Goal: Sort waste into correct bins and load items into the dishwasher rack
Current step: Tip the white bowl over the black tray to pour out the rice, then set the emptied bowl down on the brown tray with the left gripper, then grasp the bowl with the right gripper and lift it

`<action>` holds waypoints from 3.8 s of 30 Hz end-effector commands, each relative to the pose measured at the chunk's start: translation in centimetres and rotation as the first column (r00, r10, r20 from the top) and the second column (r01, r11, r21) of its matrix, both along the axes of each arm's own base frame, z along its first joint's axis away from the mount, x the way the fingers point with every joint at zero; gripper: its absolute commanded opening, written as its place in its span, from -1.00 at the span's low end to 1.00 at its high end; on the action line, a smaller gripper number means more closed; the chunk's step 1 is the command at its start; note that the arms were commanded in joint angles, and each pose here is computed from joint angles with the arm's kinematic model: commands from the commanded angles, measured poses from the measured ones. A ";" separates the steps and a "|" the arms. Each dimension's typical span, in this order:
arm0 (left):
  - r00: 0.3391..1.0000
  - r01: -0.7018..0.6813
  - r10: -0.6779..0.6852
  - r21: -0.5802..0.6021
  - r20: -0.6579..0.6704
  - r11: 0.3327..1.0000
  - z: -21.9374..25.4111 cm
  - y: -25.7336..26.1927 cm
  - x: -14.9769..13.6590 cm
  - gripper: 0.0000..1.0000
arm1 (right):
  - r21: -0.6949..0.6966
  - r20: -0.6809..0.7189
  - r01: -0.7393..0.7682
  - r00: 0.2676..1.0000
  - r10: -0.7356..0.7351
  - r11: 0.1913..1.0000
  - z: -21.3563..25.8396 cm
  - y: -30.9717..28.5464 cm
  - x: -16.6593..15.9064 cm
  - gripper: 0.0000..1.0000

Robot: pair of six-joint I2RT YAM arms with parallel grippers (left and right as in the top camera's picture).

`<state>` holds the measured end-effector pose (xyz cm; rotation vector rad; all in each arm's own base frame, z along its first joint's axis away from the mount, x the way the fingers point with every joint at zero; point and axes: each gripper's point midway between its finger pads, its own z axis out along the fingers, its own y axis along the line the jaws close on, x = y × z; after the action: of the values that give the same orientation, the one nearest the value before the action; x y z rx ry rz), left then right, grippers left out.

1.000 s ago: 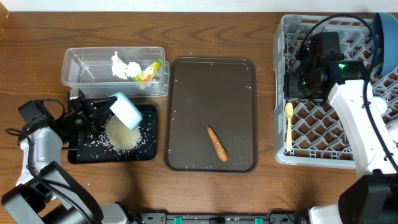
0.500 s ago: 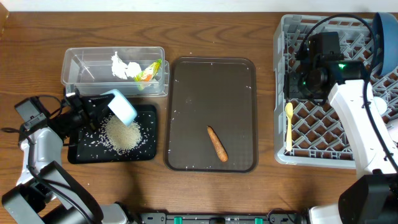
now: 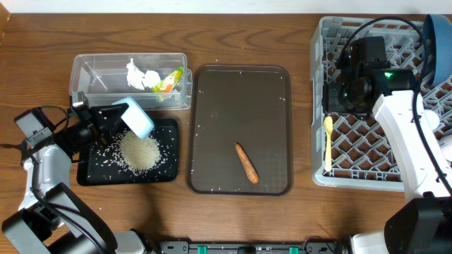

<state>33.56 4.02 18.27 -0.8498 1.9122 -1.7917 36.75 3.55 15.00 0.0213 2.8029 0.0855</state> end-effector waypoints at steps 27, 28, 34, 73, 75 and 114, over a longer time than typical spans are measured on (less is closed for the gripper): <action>0.964 0.246 -0.265 0.346 0.006 0.905 -0.8 -13.7 2.2 -0.88 | -0.002 0.008 0.014 1.000 -0.014 1.000 -0.3 -0.2 0.4 0.24; 0.959 0.256 -0.282 0.380 0.013 0.889 -0.9 -14.9 2.4 -0.88 | -0.002 0.009 0.014 1.000 -0.014 1.000 -0.3 -0.2 0.5 0.24; 0.932 0.222 -0.348 0.594 0.105 0.773 -1.4 -20.5 3.5 -0.88 | -0.001 0.013 0.014 1.000 -0.014 1.000 -0.3 -0.2 0.5 0.24; 0.905 0.110 -0.426 0.966 -0.001 0.232 -11.0 -31.5 7.6 -0.21 | 0.011 0.043 0.009 0.999 -0.009 1.000 0.0 0.1 1.2 0.28; 0.907 0.107 -0.421 0.967 0.001 0.233 -10.5 -31.1 7.6 -0.10 | 0.014 0.058 0.008 0.998 -0.009 1.000 0.2 0.1 1.6 0.30; 0.886 0.450 -0.176 0.887 -0.429 0.100 -8.2 -16.3 -1.1 0.14 | 0.148 0.041 -0.172 0.985 0.168 0.974 -13.3 15.8 6.6 -0.70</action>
<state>32.12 -12.52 9.99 -0.0739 2.8948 -0.1393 43.20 19.06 1.34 -0.2071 2.7685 0.3406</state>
